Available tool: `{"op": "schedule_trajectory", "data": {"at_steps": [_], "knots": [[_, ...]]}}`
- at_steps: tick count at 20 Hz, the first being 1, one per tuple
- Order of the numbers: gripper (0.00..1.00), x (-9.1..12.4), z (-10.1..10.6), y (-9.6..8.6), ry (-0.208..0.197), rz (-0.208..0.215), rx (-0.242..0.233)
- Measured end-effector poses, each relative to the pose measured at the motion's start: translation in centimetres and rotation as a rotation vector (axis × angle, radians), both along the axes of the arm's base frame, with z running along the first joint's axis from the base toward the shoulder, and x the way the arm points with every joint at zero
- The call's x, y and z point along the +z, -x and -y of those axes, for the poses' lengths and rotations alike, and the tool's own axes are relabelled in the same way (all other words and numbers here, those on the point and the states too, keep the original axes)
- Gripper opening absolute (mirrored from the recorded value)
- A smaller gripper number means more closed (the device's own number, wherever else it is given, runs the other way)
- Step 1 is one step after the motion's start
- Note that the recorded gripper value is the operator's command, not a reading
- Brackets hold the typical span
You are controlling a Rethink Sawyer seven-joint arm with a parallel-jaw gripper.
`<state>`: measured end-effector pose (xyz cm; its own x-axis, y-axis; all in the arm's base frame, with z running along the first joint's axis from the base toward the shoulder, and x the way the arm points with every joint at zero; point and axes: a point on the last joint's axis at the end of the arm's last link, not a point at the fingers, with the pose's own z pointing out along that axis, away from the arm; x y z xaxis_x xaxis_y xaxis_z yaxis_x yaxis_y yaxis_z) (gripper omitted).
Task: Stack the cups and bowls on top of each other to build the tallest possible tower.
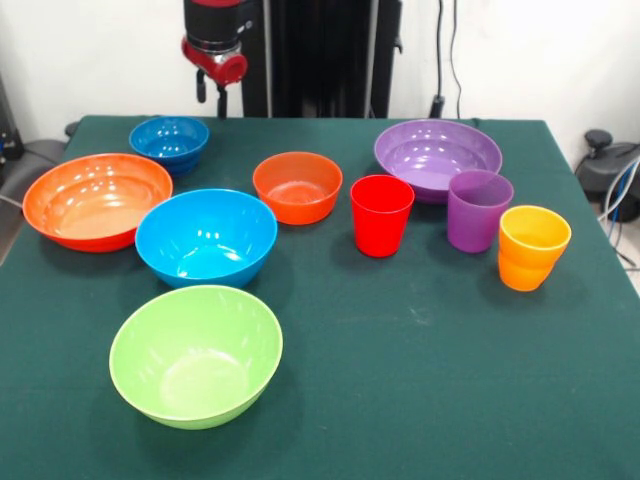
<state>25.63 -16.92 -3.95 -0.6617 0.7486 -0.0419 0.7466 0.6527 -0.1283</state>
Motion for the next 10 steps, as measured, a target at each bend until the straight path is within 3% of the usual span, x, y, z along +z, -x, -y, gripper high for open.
{"op": "schedule_trajectory", "data": {"at_steps": [10], "knots": [[1.00,0.1,1.5,-0.3,0.021,0.043,0.017]]}}
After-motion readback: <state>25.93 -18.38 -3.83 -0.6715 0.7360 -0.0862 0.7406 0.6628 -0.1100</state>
